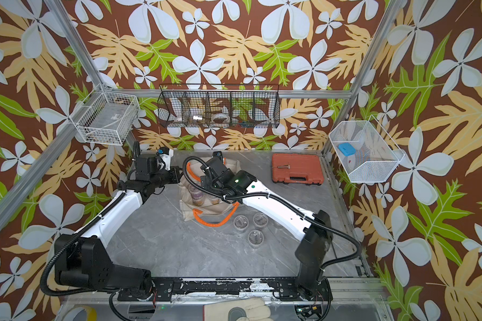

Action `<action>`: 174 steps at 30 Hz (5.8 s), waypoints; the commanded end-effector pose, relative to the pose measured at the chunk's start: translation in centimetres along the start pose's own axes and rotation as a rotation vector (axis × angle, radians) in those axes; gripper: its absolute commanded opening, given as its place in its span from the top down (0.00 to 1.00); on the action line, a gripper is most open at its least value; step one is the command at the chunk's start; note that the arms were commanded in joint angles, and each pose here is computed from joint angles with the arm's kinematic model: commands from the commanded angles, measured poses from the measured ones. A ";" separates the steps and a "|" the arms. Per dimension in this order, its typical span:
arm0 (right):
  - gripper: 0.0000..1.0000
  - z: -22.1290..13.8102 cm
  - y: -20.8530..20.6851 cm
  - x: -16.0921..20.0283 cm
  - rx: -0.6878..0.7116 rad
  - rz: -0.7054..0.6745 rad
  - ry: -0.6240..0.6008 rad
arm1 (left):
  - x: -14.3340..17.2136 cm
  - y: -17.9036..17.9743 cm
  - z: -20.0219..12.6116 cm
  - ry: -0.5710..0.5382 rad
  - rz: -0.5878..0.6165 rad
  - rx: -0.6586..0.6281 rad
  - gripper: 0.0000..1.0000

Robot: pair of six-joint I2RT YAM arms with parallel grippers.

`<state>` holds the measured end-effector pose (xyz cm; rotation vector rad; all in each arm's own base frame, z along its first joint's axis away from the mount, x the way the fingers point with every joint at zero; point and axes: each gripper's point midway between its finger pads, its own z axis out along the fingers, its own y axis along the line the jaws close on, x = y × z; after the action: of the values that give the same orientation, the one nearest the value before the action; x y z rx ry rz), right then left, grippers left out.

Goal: Take out the seed jars from the canvas bag
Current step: Pick up the seed jar from the canvas bag, then place the seed jar at the center of the board.

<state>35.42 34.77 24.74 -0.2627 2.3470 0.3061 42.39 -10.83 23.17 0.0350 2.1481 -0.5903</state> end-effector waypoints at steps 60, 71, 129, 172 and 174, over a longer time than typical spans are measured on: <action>0.12 13.3 -0.7 3.4 0.076 -0.017 0.147 | -0.5 -0.3 -0.1 -0.016 0.008 0.008 1.00; 0.24 13.7 -0.5 3.4 0.073 -0.017 0.148 | -0.6 -0.4 -0.1 -0.016 0.007 0.013 1.00; 0.44 -9.3 -22.0 21.4 0.342 0.383 -0.060 | -0.4 0.1 0.1 -0.013 0.004 -0.006 1.00; 0.00 -8.8 -22.9 22.4 0.332 0.454 -0.078 | -0.5 -0.1 -0.1 -0.017 0.006 -0.002 1.00; 0.01 -9.9 -22.4 20.5 0.312 0.451 -0.107 | -0.6 -0.2 -0.1 -0.017 0.009 0.001 1.00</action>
<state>20.82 9.32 12.75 0.4603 2.2871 0.2112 42.41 -10.78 23.13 0.0323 2.1489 -0.5869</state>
